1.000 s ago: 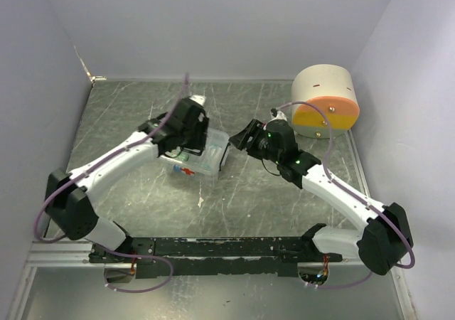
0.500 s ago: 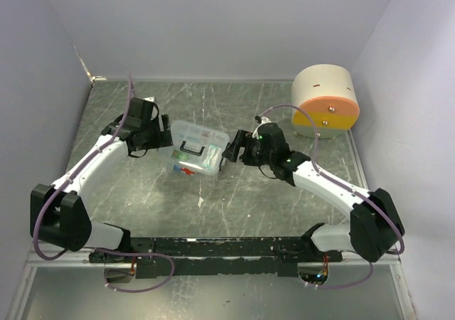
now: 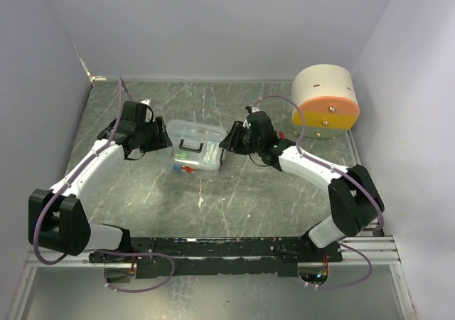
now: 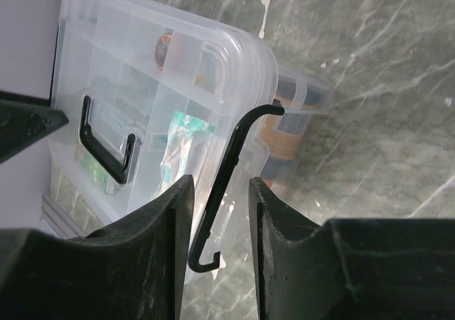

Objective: Organize the medicine kit

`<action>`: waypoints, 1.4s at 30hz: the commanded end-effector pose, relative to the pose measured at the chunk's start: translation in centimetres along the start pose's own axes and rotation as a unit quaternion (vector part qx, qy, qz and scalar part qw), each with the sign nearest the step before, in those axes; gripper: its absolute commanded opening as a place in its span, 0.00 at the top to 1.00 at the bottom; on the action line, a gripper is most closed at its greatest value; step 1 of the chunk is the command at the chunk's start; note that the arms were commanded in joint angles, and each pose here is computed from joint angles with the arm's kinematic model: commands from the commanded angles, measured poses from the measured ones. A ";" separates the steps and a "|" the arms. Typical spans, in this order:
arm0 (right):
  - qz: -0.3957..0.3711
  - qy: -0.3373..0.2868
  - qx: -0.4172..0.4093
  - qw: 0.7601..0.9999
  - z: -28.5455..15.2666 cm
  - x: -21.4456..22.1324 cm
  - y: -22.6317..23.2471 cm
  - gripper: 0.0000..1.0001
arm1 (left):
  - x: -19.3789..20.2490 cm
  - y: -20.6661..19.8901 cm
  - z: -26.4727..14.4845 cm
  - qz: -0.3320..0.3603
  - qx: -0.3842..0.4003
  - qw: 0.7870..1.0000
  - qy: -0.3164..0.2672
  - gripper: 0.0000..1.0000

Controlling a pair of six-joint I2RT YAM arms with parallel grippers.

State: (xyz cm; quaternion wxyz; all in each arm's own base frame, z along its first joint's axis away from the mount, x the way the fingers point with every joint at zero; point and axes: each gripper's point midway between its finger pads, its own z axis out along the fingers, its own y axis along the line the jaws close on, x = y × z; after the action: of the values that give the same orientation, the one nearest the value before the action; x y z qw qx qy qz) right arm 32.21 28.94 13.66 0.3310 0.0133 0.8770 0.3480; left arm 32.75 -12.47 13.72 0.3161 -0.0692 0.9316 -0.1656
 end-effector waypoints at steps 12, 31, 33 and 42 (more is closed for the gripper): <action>-0.083 -0.091 0.079 0.989 -4.5 -5.4 -0.3 0.20 | -1.6 1.7 -6.9 0.020 -0.063 0.996 -0.063 0.08; -0.095 -0.268 0.214 0.935 -27.9 -6.4 -5.1 0.00 | -3.4 1.8 -25.2 0.065 -0.015 0.939 -0.336 0.01; -0.098 -0.283 0.191 0.935 -29.0 -6.4 -4.4 0.00 | -2.9 1.8 -26.2 0.068 -0.007 0.937 -0.343 0.00; -0.081 -0.319 0.158 0.931 -31.1 -5.4 -4.6 0.00 | -0.9 2.5 -29.1 0.060 0.007 0.925 -0.375 0.00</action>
State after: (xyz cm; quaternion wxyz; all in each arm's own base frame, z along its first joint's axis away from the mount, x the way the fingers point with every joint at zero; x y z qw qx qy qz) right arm 19.43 6.07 31.51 0.6149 0.0986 0.7649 0.1646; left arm 16.96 -2.72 34.63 0.6464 -0.0690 0.7505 -0.1189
